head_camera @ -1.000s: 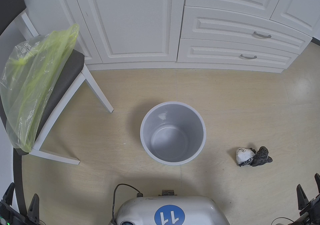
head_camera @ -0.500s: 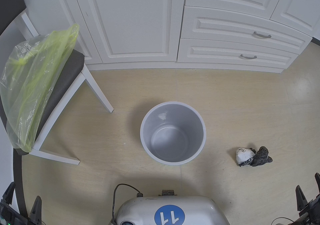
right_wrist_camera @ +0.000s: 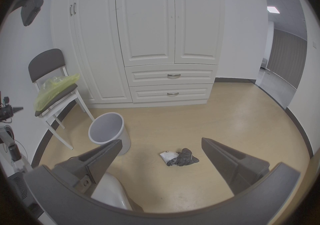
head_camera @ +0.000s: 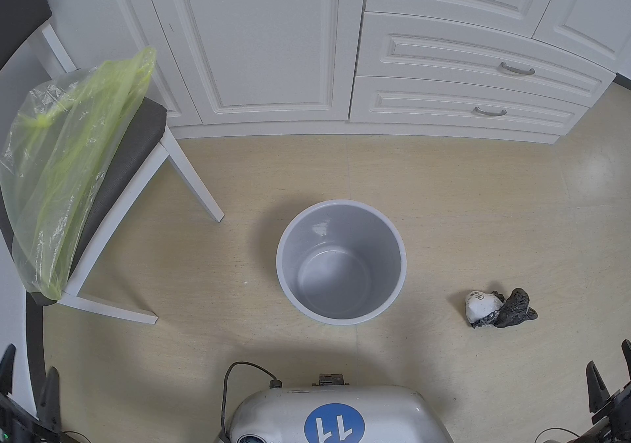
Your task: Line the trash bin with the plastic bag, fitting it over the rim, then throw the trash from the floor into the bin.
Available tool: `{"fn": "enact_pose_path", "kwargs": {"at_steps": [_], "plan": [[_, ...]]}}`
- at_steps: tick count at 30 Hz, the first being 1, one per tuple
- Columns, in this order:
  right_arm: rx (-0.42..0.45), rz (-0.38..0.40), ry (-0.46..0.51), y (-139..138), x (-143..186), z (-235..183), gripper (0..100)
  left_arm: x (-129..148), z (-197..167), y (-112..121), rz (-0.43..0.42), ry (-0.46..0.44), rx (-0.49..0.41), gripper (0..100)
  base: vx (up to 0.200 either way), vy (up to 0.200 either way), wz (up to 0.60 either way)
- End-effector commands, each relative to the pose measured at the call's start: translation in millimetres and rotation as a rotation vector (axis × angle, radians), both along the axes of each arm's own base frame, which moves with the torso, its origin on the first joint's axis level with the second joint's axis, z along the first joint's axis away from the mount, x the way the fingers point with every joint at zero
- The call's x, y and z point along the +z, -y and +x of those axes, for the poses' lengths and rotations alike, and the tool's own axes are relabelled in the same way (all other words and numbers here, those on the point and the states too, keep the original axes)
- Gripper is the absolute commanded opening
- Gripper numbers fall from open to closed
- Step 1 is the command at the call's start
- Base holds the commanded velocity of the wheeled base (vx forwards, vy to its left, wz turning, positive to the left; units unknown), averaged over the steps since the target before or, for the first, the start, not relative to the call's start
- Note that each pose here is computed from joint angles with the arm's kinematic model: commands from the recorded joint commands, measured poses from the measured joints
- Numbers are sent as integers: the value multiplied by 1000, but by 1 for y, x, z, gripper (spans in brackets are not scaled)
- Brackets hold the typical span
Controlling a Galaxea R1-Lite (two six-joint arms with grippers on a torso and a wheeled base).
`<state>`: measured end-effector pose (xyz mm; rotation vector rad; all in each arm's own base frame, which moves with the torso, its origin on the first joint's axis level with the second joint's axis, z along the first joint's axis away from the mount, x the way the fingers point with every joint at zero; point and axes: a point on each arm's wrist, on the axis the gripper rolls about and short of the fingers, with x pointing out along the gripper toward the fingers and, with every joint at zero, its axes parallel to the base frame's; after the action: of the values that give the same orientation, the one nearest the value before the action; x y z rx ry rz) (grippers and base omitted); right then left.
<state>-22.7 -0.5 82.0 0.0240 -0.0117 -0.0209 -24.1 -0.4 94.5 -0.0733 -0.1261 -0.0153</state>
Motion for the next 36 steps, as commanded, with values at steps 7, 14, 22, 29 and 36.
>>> {"fn": "enact_pose_path", "kwargs": {"at_steps": [7,14,22,29,36], "plan": [[-11,6,22,0,-1,-1,100,61,-10,1,-81,73,-117,100,0,0,0],[114,-120,178,-3,67,-15,100,82,17,1,-2,-78,-86,100,0,0,0],[127,-199,-107,-3,118,45,100,96,71,0,176,-348,10,100,0,0,0],[97,-232,-147,-1,130,77,100,121,122,-3,355,-471,144,100,0,0,0],[96,-248,-103,-1,133,73,100,134,142,-1,572,-491,158,100,0,0,0]]}}
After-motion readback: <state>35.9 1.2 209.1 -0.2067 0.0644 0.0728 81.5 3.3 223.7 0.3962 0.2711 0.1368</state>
